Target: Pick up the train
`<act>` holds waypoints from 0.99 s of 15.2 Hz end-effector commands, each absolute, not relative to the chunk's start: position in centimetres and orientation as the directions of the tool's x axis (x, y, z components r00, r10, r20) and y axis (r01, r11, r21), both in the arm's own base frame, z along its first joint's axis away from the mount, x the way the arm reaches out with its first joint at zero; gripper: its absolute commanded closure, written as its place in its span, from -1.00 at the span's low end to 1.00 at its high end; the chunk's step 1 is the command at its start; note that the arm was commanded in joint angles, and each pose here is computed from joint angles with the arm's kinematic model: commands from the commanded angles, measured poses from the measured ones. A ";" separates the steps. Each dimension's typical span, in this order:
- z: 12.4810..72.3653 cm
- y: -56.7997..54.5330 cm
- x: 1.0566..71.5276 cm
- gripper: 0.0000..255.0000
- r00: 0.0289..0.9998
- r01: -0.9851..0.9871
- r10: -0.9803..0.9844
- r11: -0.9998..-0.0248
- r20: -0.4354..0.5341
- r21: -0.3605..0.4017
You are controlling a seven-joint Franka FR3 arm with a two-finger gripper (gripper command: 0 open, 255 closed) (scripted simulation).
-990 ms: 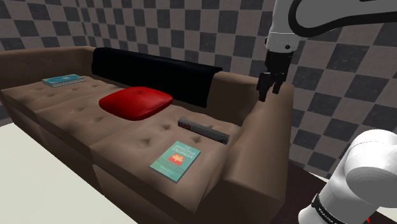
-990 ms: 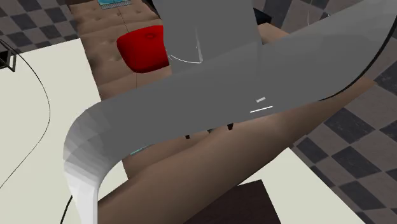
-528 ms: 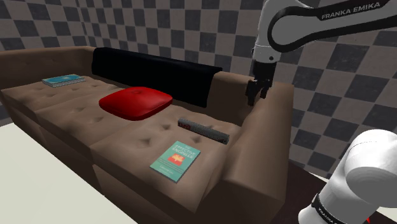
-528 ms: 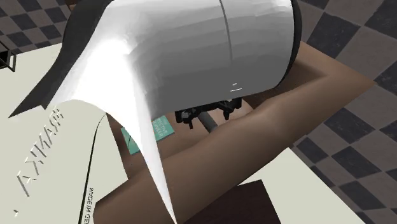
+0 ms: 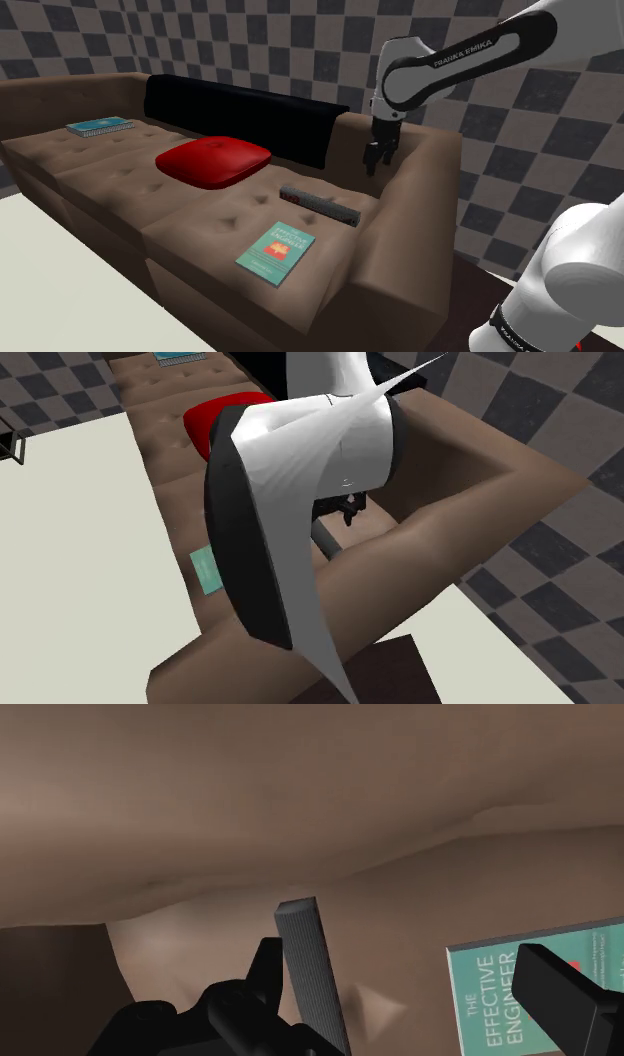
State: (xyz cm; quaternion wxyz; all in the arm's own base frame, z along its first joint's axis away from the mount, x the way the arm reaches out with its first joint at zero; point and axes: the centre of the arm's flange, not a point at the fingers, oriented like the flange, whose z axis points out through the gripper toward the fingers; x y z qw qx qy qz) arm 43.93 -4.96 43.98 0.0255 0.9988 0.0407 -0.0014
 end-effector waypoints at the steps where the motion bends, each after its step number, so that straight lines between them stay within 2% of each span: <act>1: 42.0 -5.4 45.9 -1.00 0.995 0.102 0.102 -0.994 -0.004 0.047; 15: 29.7 -7.3 59.5 -1.00 0.971 0.240 0.240 -0.971 -0.001 0.018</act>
